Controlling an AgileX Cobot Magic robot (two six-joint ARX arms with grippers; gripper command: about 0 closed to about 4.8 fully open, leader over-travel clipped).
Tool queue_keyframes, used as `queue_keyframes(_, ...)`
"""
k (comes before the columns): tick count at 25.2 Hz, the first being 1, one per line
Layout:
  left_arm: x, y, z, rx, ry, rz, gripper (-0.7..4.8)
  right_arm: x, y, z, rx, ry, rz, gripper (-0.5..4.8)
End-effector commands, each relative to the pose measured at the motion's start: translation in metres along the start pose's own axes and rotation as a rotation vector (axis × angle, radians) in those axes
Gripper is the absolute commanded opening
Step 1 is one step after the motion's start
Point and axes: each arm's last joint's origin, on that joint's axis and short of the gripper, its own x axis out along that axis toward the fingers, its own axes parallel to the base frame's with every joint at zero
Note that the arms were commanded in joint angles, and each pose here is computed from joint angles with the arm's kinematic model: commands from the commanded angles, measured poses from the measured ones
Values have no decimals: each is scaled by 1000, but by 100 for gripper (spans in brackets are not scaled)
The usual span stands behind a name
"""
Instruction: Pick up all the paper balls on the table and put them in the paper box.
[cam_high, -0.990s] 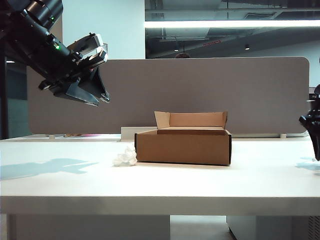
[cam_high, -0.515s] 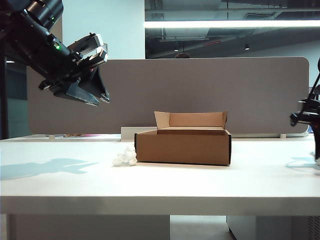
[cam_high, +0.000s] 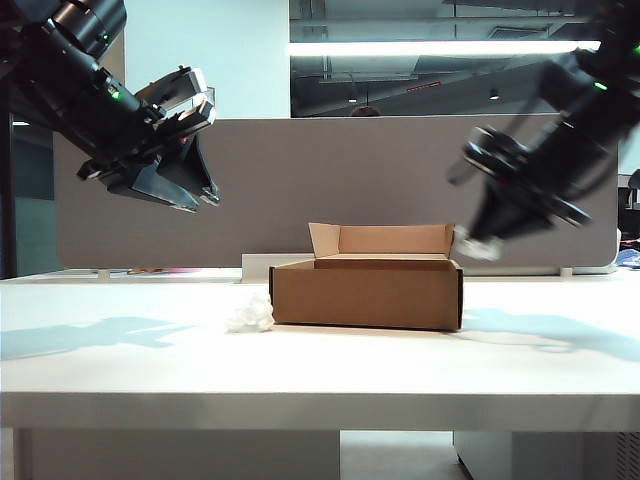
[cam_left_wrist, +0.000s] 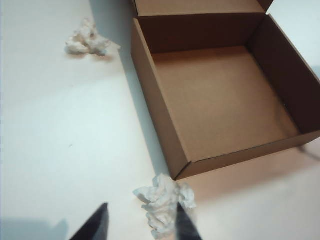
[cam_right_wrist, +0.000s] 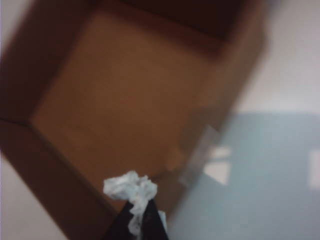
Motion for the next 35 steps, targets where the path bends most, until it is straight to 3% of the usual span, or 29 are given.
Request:
queue_keyframes(1, -1, -1, 3, 10, -15, -2, 161, 7, 32, 17, -118, -104, 61, 16)
queue_keyframes(5, -1, -1, 2, 8, -10, -2, 161, 26, 53, 14, -164, -100, 25, 37)
queue_keyframes(6, -1, -1, 2, 8, -9, -2, 161, 35, 55, 10, -166, -77, 28, 112)
queue_keyframes(12, 0, -1, 2, 7, -5, -6, 163, 42, 55, 6, -162, -58, 30, 346)
queue_keyframes(14, 2, -3, 1, 10, 1, -13, 215, 37, 56, 9, -168, -76, 30, 440)
queue_keyframes(15, 3, -5, 0, 11, 7, -18, 257, 34, 58, 10, -171, -83, 31, 460)
queue_keyframes(18, 11, -9, -5, 12, 32, -57, 405, 22, 63, 16, -185, -117, 33, 473)
queue_keyframes(26, 39, -22, -21, 23, 107, -95, 407, 17, 62, 21, -190, -164, -91, 472)
queue_keyframes(29, 48, -28, -26, 34, 118, -112, 407, 18, 60, 21, -186, -172, -145, 393)
queue_keyframes(32, 52, -31, -28, 43, 117, -117, 404, 18, 60, 21, -191, -177, -155, 207)
queue_keyframes(34, 52, -34, -26, 54, 102, -109, 404, 18, 60, 22, -194, -178, -154, 6)
queue_keyframes(35, 53, -35, -26, 64, 97, -108, 404, 18, 60, 22, -193, -178, -154, -5)
